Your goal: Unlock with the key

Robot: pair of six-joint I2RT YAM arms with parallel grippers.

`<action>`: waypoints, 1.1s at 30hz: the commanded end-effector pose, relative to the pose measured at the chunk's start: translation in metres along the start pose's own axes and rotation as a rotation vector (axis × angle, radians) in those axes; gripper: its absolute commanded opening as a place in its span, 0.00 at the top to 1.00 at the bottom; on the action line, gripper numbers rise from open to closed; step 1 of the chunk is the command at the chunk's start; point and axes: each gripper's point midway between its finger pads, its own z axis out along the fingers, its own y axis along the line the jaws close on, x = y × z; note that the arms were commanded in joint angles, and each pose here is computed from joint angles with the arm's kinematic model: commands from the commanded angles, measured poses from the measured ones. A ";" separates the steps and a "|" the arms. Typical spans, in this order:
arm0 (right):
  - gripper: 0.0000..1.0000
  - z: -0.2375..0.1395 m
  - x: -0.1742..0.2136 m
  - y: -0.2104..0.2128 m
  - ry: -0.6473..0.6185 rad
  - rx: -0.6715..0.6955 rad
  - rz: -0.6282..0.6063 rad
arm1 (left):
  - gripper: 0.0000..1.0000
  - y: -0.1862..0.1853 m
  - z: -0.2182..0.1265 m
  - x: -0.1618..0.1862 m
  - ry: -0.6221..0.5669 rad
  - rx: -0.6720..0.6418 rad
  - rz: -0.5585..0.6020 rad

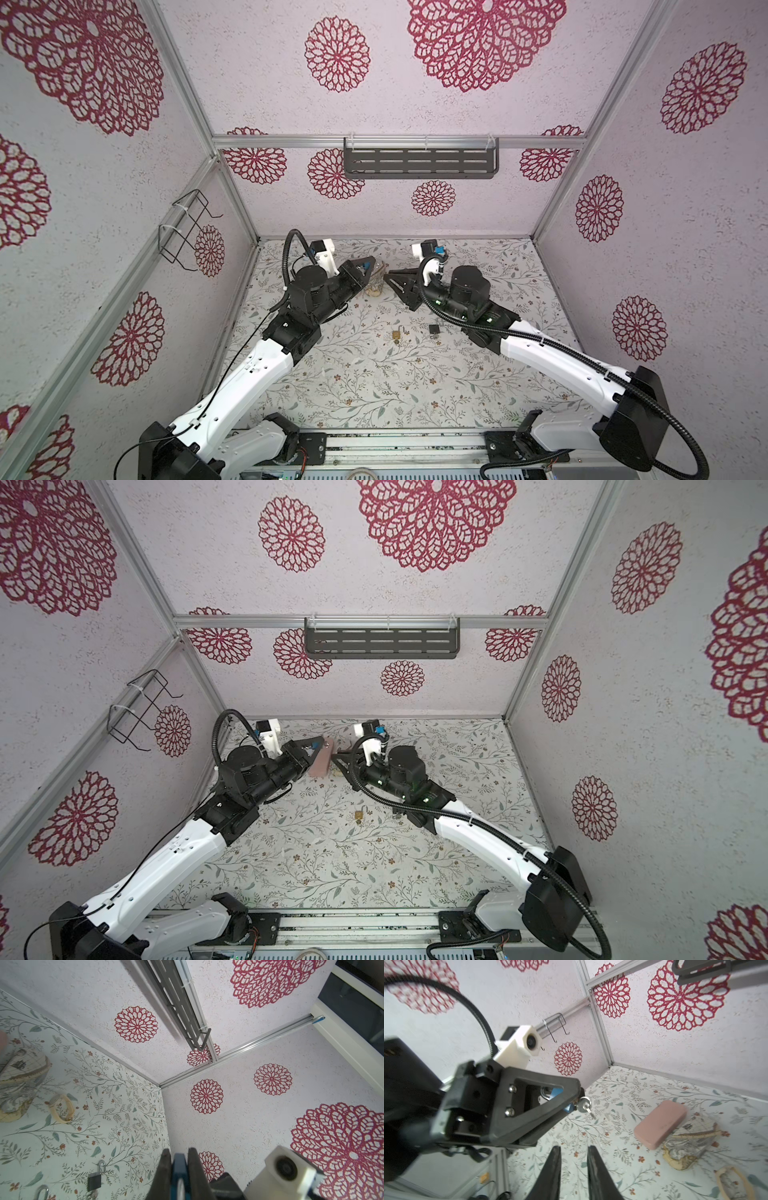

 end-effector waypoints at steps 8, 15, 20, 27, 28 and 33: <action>0.73 -0.029 -0.063 0.013 -0.205 -0.249 0.290 | 1.00 -0.047 0.006 0.019 0.131 0.290 0.125; 0.81 -0.017 -0.049 0.006 -0.122 -0.279 0.361 | 1.00 -0.047 0.010 0.025 0.174 0.311 0.138; 0.85 -0.014 -0.043 0.007 -0.090 -0.309 0.398 | 1.00 -0.049 0.010 0.023 0.175 0.326 0.143; 0.90 -0.013 -0.037 0.006 -0.075 -0.328 0.433 | 1.00 -0.049 0.009 0.021 0.179 0.336 0.140; 0.91 -0.012 -0.038 0.006 -0.075 -0.327 0.433 | 1.00 -0.049 0.010 0.021 0.182 0.338 0.138; 0.98 -0.010 -0.036 0.008 -0.062 -0.338 0.440 | 1.00 -0.051 0.010 0.020 0.185 0.347 0.130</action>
